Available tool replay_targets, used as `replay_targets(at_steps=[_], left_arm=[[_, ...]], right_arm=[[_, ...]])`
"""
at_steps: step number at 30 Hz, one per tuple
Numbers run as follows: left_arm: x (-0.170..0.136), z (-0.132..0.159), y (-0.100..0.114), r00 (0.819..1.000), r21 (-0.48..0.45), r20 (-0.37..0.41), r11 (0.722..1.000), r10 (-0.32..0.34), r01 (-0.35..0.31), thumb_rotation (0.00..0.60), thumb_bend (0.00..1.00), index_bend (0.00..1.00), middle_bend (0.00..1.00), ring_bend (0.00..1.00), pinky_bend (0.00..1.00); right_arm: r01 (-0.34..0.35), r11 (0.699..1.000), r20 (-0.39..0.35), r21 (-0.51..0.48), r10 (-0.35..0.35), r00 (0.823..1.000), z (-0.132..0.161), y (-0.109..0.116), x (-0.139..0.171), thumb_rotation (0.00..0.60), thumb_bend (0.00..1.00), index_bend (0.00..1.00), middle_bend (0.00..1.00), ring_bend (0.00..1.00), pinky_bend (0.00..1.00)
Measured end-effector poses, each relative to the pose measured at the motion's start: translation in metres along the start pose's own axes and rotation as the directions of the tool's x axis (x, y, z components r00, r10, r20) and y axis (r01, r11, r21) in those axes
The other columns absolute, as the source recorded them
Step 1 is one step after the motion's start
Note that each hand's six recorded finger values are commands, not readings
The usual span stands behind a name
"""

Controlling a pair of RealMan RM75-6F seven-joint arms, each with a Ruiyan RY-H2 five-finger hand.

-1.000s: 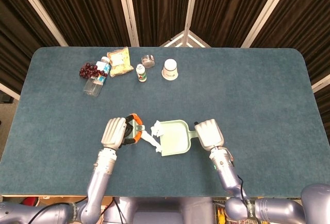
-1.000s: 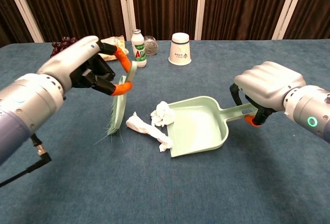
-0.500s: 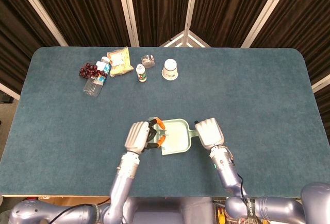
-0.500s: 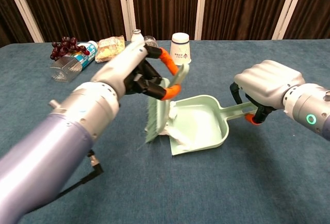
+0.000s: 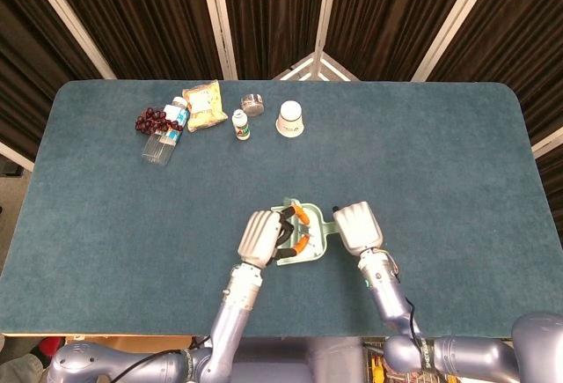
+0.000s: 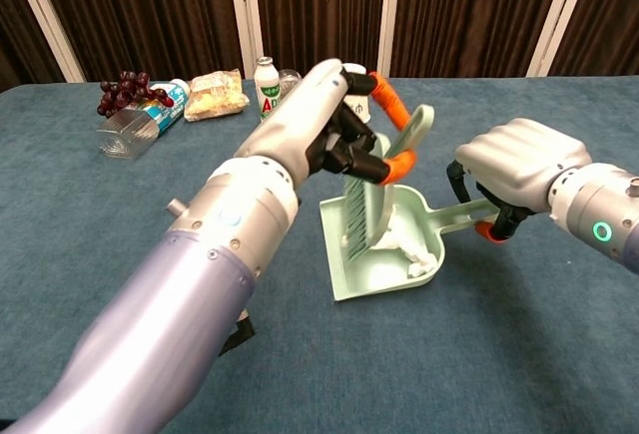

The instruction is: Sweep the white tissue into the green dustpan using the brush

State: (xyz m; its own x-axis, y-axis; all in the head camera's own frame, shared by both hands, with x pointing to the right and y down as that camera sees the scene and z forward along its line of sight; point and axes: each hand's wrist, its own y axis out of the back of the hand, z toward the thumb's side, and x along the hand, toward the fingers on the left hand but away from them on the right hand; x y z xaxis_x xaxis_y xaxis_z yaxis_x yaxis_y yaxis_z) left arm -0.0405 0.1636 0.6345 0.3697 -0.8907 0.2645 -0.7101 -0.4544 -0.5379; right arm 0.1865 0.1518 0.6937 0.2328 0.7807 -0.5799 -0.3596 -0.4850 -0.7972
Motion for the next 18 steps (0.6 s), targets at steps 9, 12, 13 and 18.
replay_targets(at_steps=[9, 12, 13, 18], left_arm=[[0.005, 0.020, 0.005, 0.999, -0.043, 0.045, 0.999, 0.018, -0.016, 0.600, 0.64, 0.77, 1.00, 1.00, 1.00], [0.003, 0.021, 0.011, 0.998, -0.046, 0.053, 0.999, 0.019, -0.017, 0.600, 0.64, 0.77, 1.00, 1.00, 1.00], [0.002, 0.021, 0.013, 0.998, -0.045, 0.054, 0.999, 0.021, -0.019, 0.600, 0.64, 0.77, 1.00, 1.00, 1.00], [0.001, 0.019, 0.031, 0.997, -0.042, 0.067, 0.998, 0.046, -0.043, 0.600, 0.64, 0.77, 1.00, 1.00, 1.00]], right_arm=[[0.002, 1.000, 0.002, -0.002, -0.002, 1.000, -0.002, 0.003, 0.001, 0.600, 0.39, 0.55, 0.81, 0.78, 0.84], [0.002, 1.000, 0.006, -0.003, -0.002, 1.000, -0.004, 0.004, 0.002, 0.600, 0.39, 0.55, 0.81, 0.78, 0.84], [0.002, 1.000, 0.007, -0.004, -0.002, 1.000, -0.004, 0.004, 0.002, 0.600, 0.39, 0.55, 0.81, 0.78, 0.84], [-0.003, 1.000, 0.013, -0.005, 0.003, 1.000, -0.006, 0.004, 0.003, 0.600, 0.39, 0.55, 0.81, 0.78, 0.84]])
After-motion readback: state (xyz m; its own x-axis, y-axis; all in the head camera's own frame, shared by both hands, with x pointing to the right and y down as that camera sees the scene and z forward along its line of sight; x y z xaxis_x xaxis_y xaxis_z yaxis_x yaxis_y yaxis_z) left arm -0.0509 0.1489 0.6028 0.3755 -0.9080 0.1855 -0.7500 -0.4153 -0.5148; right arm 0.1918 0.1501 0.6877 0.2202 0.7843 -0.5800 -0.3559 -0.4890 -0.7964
